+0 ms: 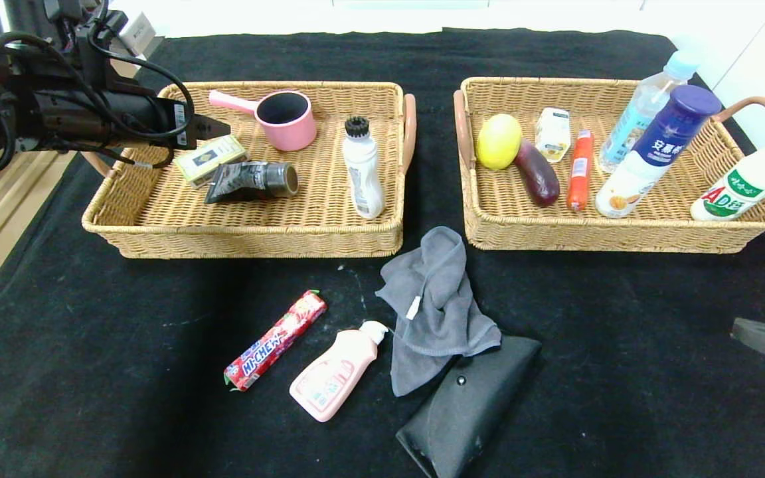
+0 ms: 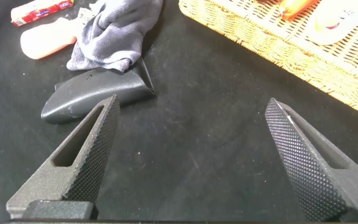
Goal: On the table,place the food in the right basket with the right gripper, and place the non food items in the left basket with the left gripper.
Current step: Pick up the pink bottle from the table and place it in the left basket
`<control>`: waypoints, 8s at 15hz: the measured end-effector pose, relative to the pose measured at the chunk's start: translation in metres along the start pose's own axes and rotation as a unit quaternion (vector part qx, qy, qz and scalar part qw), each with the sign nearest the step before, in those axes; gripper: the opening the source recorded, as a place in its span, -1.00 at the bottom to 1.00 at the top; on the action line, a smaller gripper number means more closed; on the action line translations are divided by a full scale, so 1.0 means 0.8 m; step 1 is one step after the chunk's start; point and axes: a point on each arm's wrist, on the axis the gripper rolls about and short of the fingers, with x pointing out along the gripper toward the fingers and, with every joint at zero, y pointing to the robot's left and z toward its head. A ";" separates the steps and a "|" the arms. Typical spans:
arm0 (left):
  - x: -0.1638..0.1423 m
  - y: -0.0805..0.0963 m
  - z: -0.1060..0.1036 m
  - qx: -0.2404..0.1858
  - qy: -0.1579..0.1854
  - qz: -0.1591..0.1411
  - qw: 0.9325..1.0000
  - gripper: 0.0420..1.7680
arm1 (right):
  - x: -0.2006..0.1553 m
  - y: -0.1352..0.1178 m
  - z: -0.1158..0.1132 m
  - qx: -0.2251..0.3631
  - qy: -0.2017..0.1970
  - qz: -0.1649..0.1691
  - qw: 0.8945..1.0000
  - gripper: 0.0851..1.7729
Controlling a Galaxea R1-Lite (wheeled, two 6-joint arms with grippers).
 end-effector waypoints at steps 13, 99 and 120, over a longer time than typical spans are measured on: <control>-0.035 -0.009 -0.008 -0.002 0.057 -0.013 0.998 0.88 | 0.000 0.000 -0.001 0.001 0.001 0.000 1.000 0.93; -0.148 -0.280 -0.158 0.230 0.324 -0.185 0.899 -0.07 | 0.001 0.000 -0.001 0.001 0.001 0.002 1.000 0.93; -0.175 -0.198 -0.025 0.108 0.151 -0.111 0.976 -0.07 | 0.001 0.000 -0.002 0.001 0.003 0.002 1.000 0.93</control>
